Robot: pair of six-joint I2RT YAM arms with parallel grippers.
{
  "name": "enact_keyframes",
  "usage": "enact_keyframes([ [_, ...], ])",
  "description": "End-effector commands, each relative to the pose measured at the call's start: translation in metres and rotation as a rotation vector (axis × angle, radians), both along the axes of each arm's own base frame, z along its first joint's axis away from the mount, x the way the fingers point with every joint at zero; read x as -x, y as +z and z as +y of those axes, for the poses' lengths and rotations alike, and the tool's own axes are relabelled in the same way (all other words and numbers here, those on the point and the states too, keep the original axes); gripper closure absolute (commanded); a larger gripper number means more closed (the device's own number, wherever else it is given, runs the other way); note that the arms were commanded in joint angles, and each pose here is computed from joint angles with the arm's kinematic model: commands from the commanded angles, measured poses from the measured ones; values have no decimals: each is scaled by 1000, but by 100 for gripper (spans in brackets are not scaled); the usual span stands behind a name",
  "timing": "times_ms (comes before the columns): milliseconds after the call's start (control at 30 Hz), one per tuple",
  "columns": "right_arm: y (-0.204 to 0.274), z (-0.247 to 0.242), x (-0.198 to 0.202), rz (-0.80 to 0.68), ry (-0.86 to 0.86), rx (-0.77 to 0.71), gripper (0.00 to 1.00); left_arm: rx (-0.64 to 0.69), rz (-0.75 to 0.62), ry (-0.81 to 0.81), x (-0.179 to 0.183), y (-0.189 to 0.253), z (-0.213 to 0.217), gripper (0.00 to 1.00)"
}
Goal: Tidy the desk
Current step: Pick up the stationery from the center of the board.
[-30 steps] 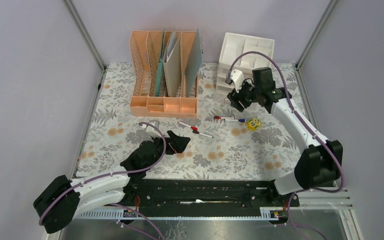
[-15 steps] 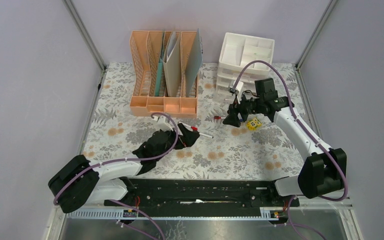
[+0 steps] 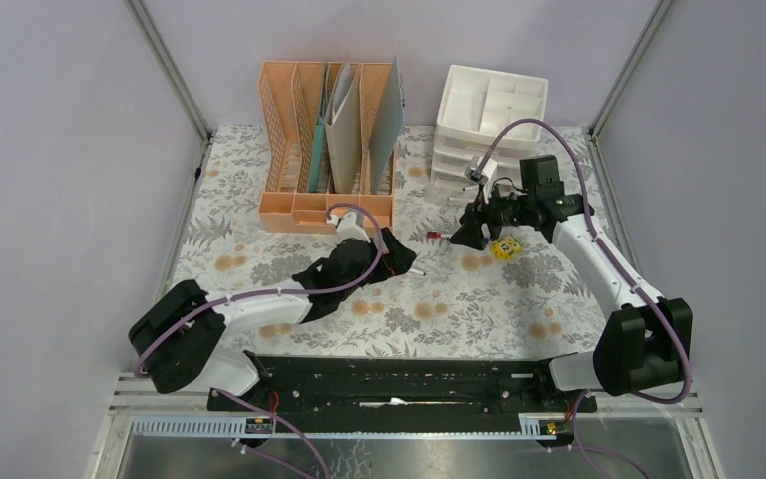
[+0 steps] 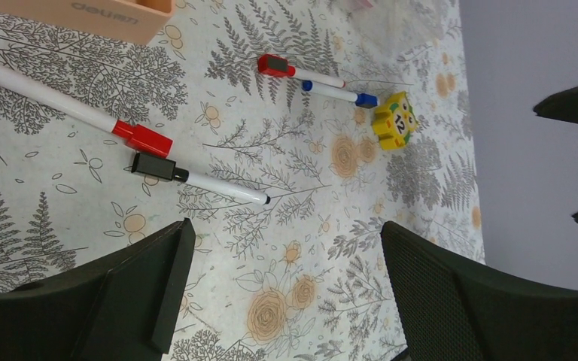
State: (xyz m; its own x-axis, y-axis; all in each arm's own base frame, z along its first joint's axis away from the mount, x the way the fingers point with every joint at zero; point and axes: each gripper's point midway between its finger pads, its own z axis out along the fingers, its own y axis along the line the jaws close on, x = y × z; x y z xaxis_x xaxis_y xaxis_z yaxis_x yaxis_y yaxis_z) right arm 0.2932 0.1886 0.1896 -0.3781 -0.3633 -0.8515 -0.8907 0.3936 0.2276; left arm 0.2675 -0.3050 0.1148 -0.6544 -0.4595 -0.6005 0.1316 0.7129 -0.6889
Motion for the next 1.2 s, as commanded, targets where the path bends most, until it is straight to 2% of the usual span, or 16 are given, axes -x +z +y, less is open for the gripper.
enact_keyframes([
  [0, 18, 0, 2, -37, 7, -51, 30, -50, 14, 88, -14, 5, -2, 1],
  [567, 16, -5, 0, -28, -5, -55, 29, -226, 106, 227, -31, -7, -8, 1],
  [767, 14, -5, -1, -23, -7, -53, 29, -324, 169, 316, -39, -18, -3, 1],
  [1167, 16, -11, -4, -29, -27, -53, 29, -539, 274, 408, -56, -51, -7, 19],
])
